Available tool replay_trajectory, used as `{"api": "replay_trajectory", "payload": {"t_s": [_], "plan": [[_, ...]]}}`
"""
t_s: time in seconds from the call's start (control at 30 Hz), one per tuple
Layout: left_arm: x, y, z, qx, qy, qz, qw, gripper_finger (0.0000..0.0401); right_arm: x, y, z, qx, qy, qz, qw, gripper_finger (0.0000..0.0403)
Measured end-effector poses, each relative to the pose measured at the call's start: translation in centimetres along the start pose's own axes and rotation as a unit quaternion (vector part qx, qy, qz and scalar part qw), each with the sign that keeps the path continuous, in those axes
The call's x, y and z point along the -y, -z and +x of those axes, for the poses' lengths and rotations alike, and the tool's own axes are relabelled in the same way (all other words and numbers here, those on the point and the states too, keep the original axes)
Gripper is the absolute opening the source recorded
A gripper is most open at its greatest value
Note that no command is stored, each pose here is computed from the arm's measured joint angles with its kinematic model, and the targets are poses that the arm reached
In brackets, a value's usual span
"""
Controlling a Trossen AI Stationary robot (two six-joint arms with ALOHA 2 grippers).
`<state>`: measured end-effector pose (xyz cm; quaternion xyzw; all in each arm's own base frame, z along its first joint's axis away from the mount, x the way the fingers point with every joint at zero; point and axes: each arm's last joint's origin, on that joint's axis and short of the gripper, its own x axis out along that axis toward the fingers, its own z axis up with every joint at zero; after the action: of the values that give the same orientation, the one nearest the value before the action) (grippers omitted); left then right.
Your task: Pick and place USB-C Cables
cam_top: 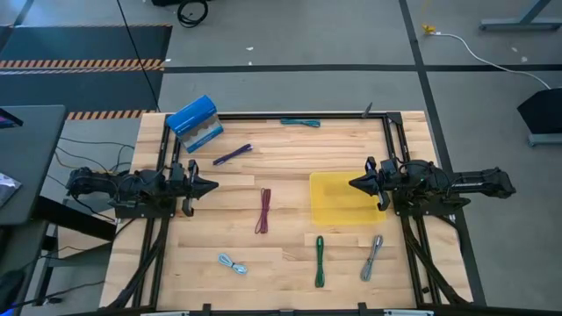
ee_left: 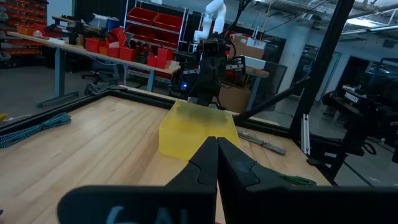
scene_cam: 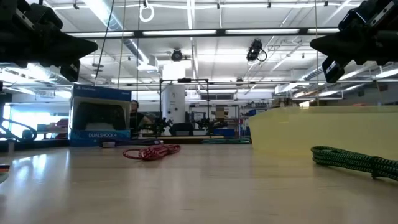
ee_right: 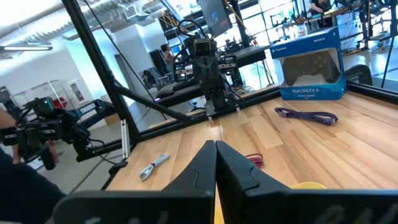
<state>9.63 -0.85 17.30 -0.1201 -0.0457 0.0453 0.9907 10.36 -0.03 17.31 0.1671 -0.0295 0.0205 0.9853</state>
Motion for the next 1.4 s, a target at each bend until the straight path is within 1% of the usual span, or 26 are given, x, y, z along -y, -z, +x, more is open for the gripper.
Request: {"api": "replay_trajectory", "payload": {"t_s": [0.13, 0.2, 0.23, 0.27, 0.3, 0.37, 0.4, 0.43, 0.5, 0.53, 0.57, 0.6, 0.67, 0.77, 0.83, 0.9, 0.97, 1.03, 1.13, 1.2, 1.27, 1.33, 1.4], "plan": [[0.0, 0.0, 0.0, 0.001, 0.001, -0.008, 1.000, 0.0005, 0.0, 0.0, 0.0, 0.000, 0.000, 0.000, 1.000, 0.0010], [0.1, -0.3, 0.0, 0.017, 0.006, -0.067, 0.998, 0.0005, 0.0, 0.0, 0.0, 0.000, 0.000, 0.000, 1.000, 0.0010], [0.1, -0.8, 0.0, 0.041, -0.001, -0.104, 0.994, 0.0005, 0.0, 0.0, 0.0, 0.000, 0.000, 0.000, 1.000, 0.0010], [0.0, -1.3, -0.1, 0.072, -0.011, -0.150, 0.986, 0.0005, 0.0, 0.0, 0.0, 0.000, 0.000, 0.000, 1.000, 0.0010], [0.0, -1.8, -0.2, 0.102, -0.018, -0.202, 0.974, 0.0005, 0.0, 0.0, 0.0, 0.000, 0.000, 0.000, 1.000, 0.0010], [0.0, -2.7, -0.4, 0.157, -0.010, -0.288, 0.945, 0.0005, 0.0, 0.0, 0.0, 0.001, 0.000, 0.000, 1.000, 0.0010], [0.0, -3.2, -0.5, 0.177, 0.002, -0.310, 0.934, 0.0005, 0.0, -0.1, 0.0, 0.005, 0.000, 0.000, 1.000, 0.0010], [0.1, -3.5, -0.6, 0.184, 0.016, -0.315, 0.931, 0.0005, -0.1, -0.4, 0.0, 0.025, 0.002, 0.001, 1.000, 0.0010], [0.6, -4.6, -0.8, 0.170, 0.057, -0.290, 0.940, 0.0005, -0.2, -1.3, -0.1, 0.078, 0.012, 0.012, 0.997, 0.0010], [1.0, -5.7, -1.0, 0.168, 0.082, -0.276, 0.943, 0.0005, -0.2, -1.8, -0.2, 0.107, 0.023, 0.023, 0.994, 0.0010], [1.3, -6.8, -1.2, 0.169, 0.094, -0.268, 0.944, 0.0005, -0.2, -2.2, -0.3, 0.135, 0.032, 0.038, 0.990, 0.0010], [1.5, -8.1, -1.3, 0.170, 0.098, -0.260, 0.945, 0.0005, -0.3, -2.7, -0.4, 0.164, 0.039, 0.052, 0.984, 0.0010], [2.1, -10.2, -1.1, 0.145, 0.083, -0.227, 0.959, 0.0005, -0.6, -4.1, -0.6, 0.203, 0.043, 0.062, 0.976, 0.0010], [3.2, -14.2, -0.3, 0.091, 0.057, -0.167, 0.980, 0.0005, -1.6, -7.0, -0.8, 0.230, 0.041, 0.029, 0.972, 0.0010], [4.1, -16.5, 0.9, 0.044, 0.037, -0.133, 0.989, 0.0005, -2.4, -9.2, -0.6, 0.239, 0.042, 0.001, 0.970, 0.0010], [4.9, -18.4, 2.5, -0.008, 0.015, -0.104, 0.994, 0.0005, -3.3, -11.7, -0.3, 0.239, 0.046, -0.024, 0.970, 0.0010], [5.8, -20.3, 4.2, -0.041, -0.008, -0.075, 0.996, 0.0005, -4.1, -14.3, 0.5, 0.220, 0.054, -0.041, 0.973, 0.0010], [6.5, -22.0, 5.9, -0.061, -0.035, -0.041, 0.997, 0.0005, -4.8, -16.7, 1.8, 0.189, 0.066, -0.048, 0.979, 0.0010], [7.6, -24.5, 8.1, -0.061, -0.041, -0.019, 0.997, 0.0005, -5.7, -20.3, 4.0, 0.159, 0.083, -0.051, 0.982, 0.0010], [8.3, -26.1, 9.2, -0.049, -0.037, -0.019, 0.998, 0.0005, -6.2, -22.5, 5.4, 0.164, 0.085, -0.043, 0.982, 0.0010], [8.9, -27.5, 10.1, -0.037, -0.033, -0.026, 0.998, 0.0005, -6.7, -24.4, 6.8, 0.176, 0.079, -0.022, 0.981, 0.0010], [9.4, -28.8, 10.8, -0.022, -0.027, -0.033, 0.999, 0.0005, -7.3, -26.2, 7.9, 0.202, 0.064, 0.010, 0.977, 0.0010], [9.7, -29.9, 11.2, -0.012, -0.025, -0.023, 0.999, 0.0005, -7.7, -27.8, 8.5, 0.221, 0.050, 0.044, 0.973, 0.0010]]}}
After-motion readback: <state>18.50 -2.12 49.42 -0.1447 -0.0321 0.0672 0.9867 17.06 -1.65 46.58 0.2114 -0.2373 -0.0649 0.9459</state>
